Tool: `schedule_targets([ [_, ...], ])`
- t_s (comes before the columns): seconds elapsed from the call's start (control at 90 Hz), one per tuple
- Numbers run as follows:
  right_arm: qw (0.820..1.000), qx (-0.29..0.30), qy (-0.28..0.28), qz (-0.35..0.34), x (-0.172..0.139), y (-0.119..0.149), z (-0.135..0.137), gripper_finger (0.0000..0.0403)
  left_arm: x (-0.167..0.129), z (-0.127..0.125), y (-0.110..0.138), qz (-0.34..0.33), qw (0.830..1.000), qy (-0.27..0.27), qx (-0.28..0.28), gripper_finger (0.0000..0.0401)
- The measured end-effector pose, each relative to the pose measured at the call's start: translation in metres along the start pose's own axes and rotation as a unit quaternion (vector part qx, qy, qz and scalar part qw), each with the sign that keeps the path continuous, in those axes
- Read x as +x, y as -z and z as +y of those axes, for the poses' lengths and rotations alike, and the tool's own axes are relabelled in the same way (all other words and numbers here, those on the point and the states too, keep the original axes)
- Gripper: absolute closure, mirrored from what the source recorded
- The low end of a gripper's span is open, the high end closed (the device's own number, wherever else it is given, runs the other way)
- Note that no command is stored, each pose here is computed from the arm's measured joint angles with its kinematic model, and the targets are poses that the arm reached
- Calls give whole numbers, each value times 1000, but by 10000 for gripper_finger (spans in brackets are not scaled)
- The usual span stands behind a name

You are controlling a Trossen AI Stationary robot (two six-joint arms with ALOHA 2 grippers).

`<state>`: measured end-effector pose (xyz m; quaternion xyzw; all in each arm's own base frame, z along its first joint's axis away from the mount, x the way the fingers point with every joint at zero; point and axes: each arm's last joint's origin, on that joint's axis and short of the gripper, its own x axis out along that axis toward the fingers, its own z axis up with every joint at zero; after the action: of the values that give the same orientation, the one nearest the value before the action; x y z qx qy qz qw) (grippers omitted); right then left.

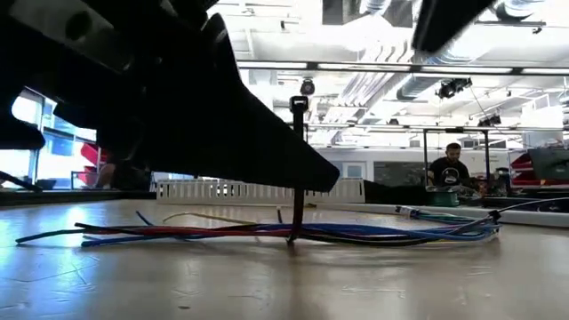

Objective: Ziptie cables
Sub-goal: Wrap the wire cables with the black zip tie

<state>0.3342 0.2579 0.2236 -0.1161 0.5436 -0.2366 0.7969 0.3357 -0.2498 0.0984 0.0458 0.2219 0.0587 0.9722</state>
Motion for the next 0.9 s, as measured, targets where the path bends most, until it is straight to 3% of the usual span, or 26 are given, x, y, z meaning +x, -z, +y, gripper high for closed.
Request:
schedule_targets([
  [0.189,992,30,-117,-27,46,13,-2,261,0,0,1,7,1000,-1,-9,401],
  [0.3,977,75,-181,-85,63,25,-19,261,0,0,2,9,1000,1,-14,401],
  [0.444,950,163,-180,-195,88,40,-42,261,0,1,2,9,1000,-4,-16,401],
  [0.567,912,258,-179,-263,107,43,-55,261,2,4,1,8,1000,-9,-20,401],
  [0.9,900,292,-245,-210,179,38,-107,261,6,6,-2,12,999,18,-29,401],
])
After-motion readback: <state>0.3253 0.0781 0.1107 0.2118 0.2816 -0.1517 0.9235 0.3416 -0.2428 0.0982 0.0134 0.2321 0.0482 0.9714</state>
